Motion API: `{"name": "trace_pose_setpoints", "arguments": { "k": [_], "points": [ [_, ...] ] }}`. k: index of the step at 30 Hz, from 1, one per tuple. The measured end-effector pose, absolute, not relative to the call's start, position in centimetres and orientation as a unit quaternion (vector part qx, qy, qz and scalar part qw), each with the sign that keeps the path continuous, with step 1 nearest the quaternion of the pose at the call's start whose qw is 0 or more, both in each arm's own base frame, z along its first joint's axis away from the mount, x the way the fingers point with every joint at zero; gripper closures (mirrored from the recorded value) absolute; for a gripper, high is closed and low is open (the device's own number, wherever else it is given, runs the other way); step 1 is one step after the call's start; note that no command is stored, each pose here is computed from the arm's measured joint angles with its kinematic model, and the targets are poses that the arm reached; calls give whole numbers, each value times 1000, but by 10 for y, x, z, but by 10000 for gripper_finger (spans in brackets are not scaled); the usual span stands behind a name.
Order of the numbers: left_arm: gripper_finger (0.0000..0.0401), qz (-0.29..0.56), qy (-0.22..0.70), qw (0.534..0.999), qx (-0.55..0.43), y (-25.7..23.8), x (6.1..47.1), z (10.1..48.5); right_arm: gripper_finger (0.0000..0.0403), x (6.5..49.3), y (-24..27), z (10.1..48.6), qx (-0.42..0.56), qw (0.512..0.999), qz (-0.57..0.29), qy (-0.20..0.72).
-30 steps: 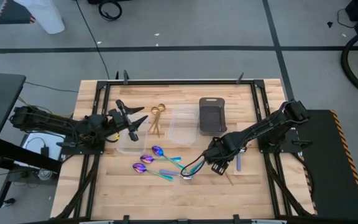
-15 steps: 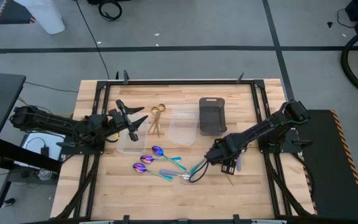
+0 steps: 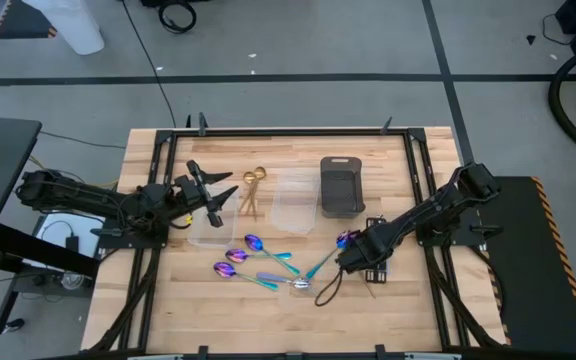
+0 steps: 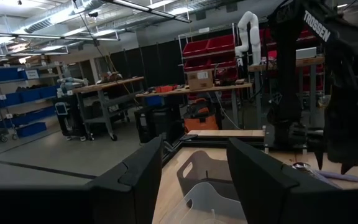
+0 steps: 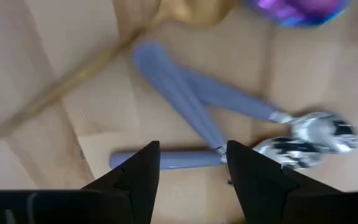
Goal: Sort silverware by color (type)
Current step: Put the purple spoon into the black bin
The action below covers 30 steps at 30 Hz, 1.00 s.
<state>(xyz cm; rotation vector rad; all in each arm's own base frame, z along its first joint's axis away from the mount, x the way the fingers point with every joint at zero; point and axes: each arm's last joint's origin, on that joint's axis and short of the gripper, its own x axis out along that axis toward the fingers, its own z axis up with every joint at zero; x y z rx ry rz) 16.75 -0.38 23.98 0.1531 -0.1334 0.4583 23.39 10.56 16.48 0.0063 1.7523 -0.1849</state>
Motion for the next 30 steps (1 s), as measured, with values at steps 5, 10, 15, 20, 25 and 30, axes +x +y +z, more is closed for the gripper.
{"name": "trace_pose_setpoints", "arguments": {
  "k": [5, 10, 15, 20, 25, 30],
  "points": [
    [214, 227, -66, 969, 76, -4, 168, 240, 204, 224, 99, 153, -23, 623, -99, 776],
    [213, 227, -66, 969, 76, -4, 168, 240, 199, 225, 99, 148, -27, 635, -79, 768],
    [213, 227, -66, 969, 76, -4, 168, 240, 204, 227, 94, 139, -7, 645, -59, 762],
    [213, 227, -66, 969, 76, -4, 168, 240, 214, 226, 89, 132, 12, 647, -39, 761],
    [213, 227, -66, 969, 76, -4, 168, 240, 243, 225, 85, 127, 13, 649, -26, 761],
    [213, 227, -66, 969, 76, -4, 168, 240, 284, 226, 82, 128, 16, 651, -17, 759]
  ]
}}
